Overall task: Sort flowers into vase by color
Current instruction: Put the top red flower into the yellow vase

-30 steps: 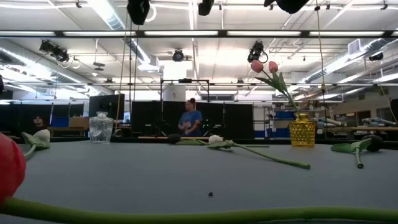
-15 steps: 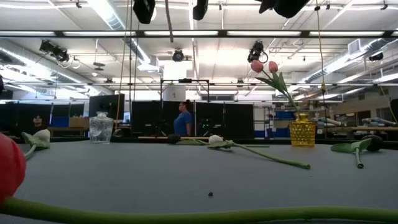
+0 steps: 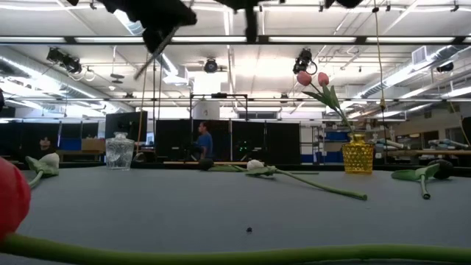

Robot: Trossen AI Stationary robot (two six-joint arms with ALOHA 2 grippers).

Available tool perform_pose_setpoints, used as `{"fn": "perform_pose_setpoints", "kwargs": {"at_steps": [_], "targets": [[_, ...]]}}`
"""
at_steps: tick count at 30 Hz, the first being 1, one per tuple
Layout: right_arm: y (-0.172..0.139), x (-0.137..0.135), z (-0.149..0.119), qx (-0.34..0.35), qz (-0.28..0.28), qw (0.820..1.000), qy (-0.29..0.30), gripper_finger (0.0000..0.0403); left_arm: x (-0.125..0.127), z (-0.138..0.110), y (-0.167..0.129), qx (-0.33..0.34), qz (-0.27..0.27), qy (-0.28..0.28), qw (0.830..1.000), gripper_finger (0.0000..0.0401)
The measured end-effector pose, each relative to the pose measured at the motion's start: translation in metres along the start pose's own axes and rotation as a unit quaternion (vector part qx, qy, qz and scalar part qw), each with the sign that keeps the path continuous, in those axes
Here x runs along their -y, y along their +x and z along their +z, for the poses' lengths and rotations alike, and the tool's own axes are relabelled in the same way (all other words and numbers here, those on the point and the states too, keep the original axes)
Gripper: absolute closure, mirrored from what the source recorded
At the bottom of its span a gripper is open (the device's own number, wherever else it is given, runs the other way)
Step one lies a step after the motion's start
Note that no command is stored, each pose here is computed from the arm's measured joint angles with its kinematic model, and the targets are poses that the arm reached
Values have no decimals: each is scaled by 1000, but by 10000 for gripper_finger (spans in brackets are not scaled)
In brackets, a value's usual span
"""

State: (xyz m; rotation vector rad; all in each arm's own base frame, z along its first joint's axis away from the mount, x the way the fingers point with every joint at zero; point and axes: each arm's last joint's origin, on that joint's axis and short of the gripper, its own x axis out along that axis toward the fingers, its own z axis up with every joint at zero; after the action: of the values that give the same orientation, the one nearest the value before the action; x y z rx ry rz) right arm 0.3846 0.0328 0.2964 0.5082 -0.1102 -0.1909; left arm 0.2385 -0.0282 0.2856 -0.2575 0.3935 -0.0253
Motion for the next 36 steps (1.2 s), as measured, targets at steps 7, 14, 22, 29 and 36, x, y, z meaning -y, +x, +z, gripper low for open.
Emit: {"fn": "perform_pose_setpoints", "kwargs": {"at_steps": [7,14,22,29,36], "targets": [[-35,-8,26,31,-178,977,-113,396,-10,-16,-1,-61,105,-29,992,270],[-100,21,48,80,-351,920,-156,396,-11,-17,-3,-58,120,-52,990,235],[-169,68,57,126,-490,841,-191,392,-15,-24,-4,-94,146,-48,984,238],[-193,118,61,159,-510,821,-202,391,-17,-23,-5,-76,182,-49,979,238],[-199,158,73,175,-522,798,-245,391,-34,-18,-5,-67,206,-76,973,239]]}}
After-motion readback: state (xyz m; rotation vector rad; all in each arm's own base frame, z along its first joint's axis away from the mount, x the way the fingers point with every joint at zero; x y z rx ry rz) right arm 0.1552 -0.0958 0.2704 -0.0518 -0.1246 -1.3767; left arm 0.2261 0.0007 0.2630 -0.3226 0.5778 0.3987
